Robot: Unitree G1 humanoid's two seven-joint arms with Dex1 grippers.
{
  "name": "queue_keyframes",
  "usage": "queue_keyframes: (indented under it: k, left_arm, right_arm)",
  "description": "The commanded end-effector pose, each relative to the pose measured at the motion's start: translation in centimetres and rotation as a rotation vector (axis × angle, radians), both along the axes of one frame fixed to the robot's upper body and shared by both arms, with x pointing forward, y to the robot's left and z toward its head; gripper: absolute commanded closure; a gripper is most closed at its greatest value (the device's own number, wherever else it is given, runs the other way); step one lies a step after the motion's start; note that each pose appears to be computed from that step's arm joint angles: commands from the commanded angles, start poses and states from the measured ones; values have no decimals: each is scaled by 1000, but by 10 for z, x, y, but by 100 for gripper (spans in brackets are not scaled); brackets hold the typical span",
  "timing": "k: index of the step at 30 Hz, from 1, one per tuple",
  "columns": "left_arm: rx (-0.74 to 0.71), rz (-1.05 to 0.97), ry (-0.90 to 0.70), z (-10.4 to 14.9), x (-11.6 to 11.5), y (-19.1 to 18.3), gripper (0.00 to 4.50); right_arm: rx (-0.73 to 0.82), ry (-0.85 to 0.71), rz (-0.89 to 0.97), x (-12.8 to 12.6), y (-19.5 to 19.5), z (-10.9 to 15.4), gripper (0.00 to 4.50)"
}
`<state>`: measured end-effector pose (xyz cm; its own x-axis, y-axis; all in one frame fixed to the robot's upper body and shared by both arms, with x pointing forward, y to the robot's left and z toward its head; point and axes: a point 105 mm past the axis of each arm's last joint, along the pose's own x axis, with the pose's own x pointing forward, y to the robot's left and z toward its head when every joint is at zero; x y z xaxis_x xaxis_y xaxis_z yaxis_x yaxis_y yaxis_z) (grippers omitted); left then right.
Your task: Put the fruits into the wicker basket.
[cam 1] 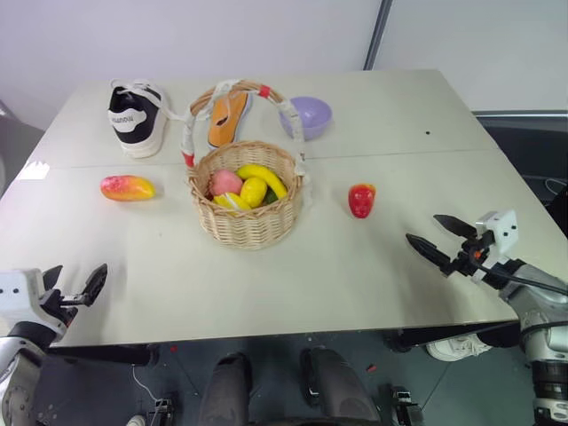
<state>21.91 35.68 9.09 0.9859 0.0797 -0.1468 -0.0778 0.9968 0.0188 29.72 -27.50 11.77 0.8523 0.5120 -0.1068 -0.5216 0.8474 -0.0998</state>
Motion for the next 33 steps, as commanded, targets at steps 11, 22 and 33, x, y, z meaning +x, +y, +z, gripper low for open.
queue_keyframes:
  k: [11, 22, 33]
  left_arm:
    - [119, -39, -29, 27, 18, -3, 0]
    - [817, -235, 18, 81, 103, -3, 0]
    - [943, -413, 112, 66, 164, -21, 0]
  right_arm:
    - [-33, -93, 50, 5, 16, 25, 4]
    - [27, -50, 496, -41, 114, 78, 4]
    - [47, -81, 670, -64, 171, 99, 4]
